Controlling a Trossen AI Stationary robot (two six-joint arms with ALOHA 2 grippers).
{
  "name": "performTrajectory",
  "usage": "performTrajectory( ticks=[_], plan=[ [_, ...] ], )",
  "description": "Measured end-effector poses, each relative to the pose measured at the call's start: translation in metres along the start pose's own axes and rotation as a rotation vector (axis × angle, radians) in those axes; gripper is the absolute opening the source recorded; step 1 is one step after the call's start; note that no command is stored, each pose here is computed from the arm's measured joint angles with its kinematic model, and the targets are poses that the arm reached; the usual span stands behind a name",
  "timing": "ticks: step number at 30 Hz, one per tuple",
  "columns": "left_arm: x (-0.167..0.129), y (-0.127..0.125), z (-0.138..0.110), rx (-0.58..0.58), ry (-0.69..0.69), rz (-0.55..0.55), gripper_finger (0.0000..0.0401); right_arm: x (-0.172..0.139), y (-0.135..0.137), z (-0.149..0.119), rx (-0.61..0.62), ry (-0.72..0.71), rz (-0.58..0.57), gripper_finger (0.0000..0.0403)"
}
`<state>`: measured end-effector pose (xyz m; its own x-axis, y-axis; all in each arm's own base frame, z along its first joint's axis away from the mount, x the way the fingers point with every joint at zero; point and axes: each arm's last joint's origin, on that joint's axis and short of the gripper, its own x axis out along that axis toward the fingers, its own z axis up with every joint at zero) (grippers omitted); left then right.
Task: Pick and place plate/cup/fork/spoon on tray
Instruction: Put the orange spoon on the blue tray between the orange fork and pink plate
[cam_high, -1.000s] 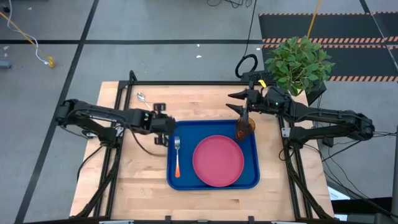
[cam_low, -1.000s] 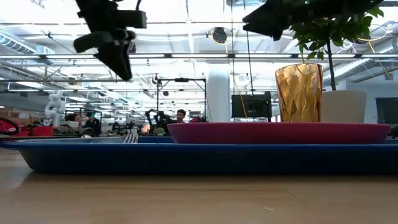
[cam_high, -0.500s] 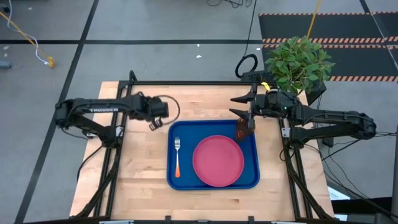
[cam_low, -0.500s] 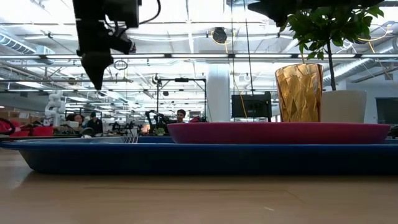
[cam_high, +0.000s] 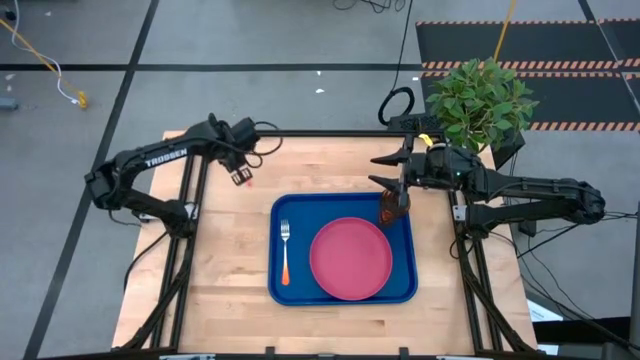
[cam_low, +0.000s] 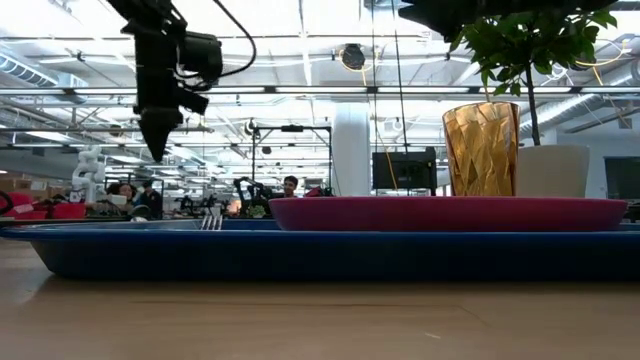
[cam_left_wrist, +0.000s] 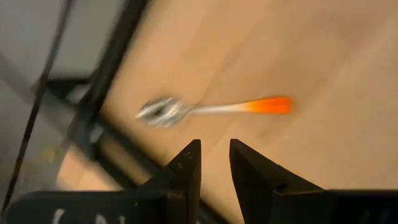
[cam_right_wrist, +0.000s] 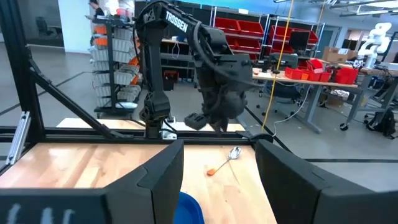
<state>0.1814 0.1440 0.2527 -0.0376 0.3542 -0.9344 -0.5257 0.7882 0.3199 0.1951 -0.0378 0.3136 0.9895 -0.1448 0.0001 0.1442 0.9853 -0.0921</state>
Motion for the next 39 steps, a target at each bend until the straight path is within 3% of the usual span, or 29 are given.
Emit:
performTrajectory(
  ticks=[5, 7, 12, 15, 18, 28, 34, 39],
  plan=[
    [0.018, -0.008, 0.003, 0.245, -0.094, -0.064, 0.0088, 0.000, 0.000, -0.002, -0.005, 0.019, 0.002, 0.0192],
    [0.027, -0.015, 0.001, 0.409, -0.117, -0.057, 0.0088, 0.000, 0.000, -0.002, -0.011, 0.024, 0.002, 0.0192],
    [0.051, -0.028, -0.022, 0.943, -0.008, -0.064, 0.0088, 0.000, 0.000, -0.003, -0.023, 0.031, 0.003, 0.0192],
    [0.060, -0.030, -0.032, 1.093, 0.085, 0.000, 0.0088, 0.000, 0.000, -0.003, -0.024, 0.032, 0.003, 0.0192],
    [0.064, -0.029, -0.036, 1.138, 0.147, 0.058, 0.0088, 0.000, 0.000, -0.003, -0.027, 0.031, 0.003, 0.0192],
    [0.065, -0.026, -0.035, 1.270, 0.175, 0.098, 0.0088, 0.000, 0.000, -0.002, -0.026, 0.023, 0.002, 0.0192],
    [0.064, -0.024, -0.034, 1.281, 0.211, 0.156, 0.0088, 0.000, 0.000, -0.002, -0.029, 0.021, 0.002, 0.0192],
    [0.066, -0.023, -0.028, 1.249, 0.127, 0.147, 0.0088, 0.000, 0.000, -0.001, -0.031, 0.015, 0.001, 0.0192]
  ],
)
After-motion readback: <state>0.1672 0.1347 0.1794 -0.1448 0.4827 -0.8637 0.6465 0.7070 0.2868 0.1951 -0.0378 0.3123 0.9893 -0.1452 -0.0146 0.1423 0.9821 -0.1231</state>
